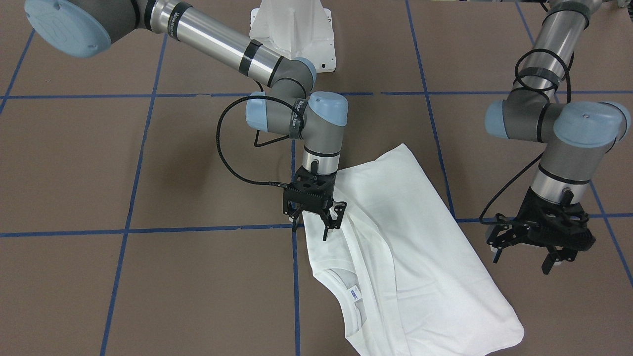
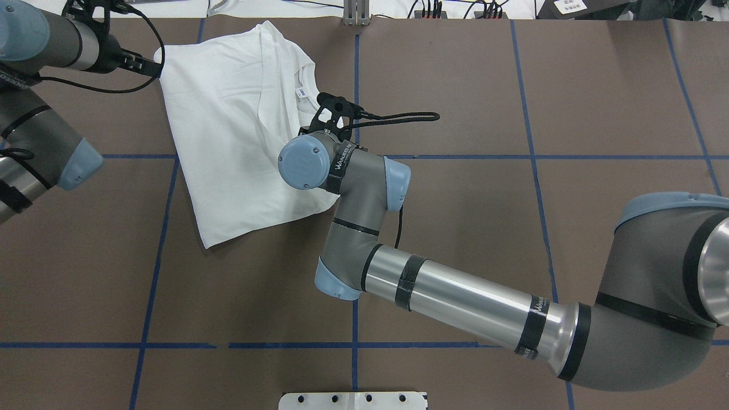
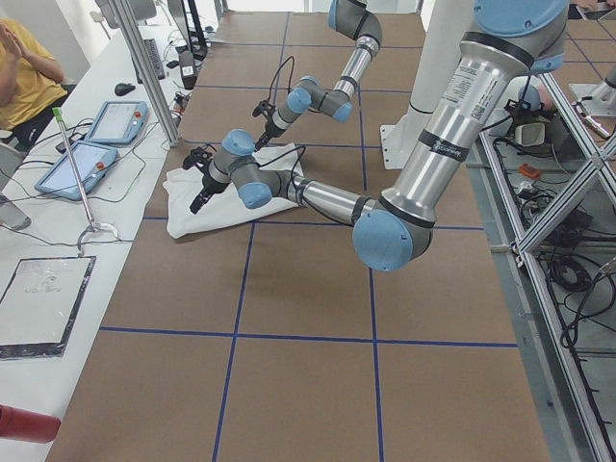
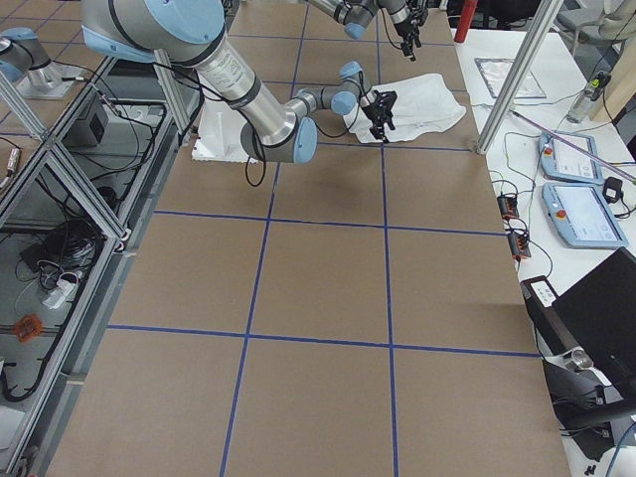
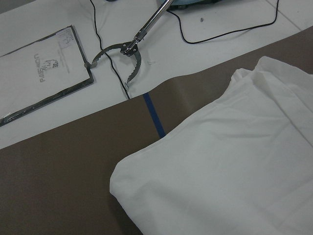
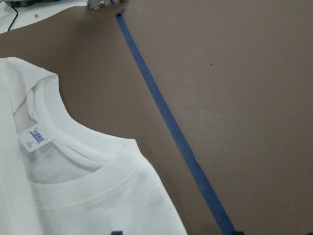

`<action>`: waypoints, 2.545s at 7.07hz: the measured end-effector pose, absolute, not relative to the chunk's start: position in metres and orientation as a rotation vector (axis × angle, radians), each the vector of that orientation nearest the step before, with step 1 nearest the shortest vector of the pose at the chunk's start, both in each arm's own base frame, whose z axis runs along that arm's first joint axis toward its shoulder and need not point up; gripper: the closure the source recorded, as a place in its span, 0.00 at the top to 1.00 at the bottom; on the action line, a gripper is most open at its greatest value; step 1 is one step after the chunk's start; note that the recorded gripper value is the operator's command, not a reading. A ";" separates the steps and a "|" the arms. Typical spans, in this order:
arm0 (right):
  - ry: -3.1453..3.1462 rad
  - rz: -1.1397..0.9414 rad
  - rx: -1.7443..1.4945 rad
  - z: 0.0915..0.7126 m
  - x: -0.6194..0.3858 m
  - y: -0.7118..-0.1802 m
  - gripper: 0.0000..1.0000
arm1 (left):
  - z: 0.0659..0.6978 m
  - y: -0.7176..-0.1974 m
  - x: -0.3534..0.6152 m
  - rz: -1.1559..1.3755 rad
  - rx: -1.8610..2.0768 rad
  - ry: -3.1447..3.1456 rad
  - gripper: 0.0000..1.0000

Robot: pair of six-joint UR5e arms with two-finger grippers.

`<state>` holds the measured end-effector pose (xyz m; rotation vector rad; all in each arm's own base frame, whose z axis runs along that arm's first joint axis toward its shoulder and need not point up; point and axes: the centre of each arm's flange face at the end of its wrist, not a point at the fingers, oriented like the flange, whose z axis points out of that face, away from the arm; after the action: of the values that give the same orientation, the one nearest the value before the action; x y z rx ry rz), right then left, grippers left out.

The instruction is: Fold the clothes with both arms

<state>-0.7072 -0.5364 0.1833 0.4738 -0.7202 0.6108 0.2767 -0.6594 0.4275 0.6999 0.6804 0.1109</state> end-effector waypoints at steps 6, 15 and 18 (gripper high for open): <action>-0.702 0.561 0.504 0.184 -0.719 -0.523 0.49 | 0.437 -0.652 0.273 0.089 0.690 0.688 1.00; -0.771 0.568 0.488 0.160 -0.697 -0.523 0.00 | 0.433 -0.650 0.272 0.089 0.695 0.696 1.00; -0.789 0.515 0.498 0.228 -0.616 -0.478 0.00 | 0.432 -0.649 0.275 0.094 0.693 0.701 1.00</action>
<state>-0.6163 -0.4781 0.2276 0.4982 -0.7888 0.5151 0.2753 -0.6488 0.4317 0.6934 0.7010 0.0944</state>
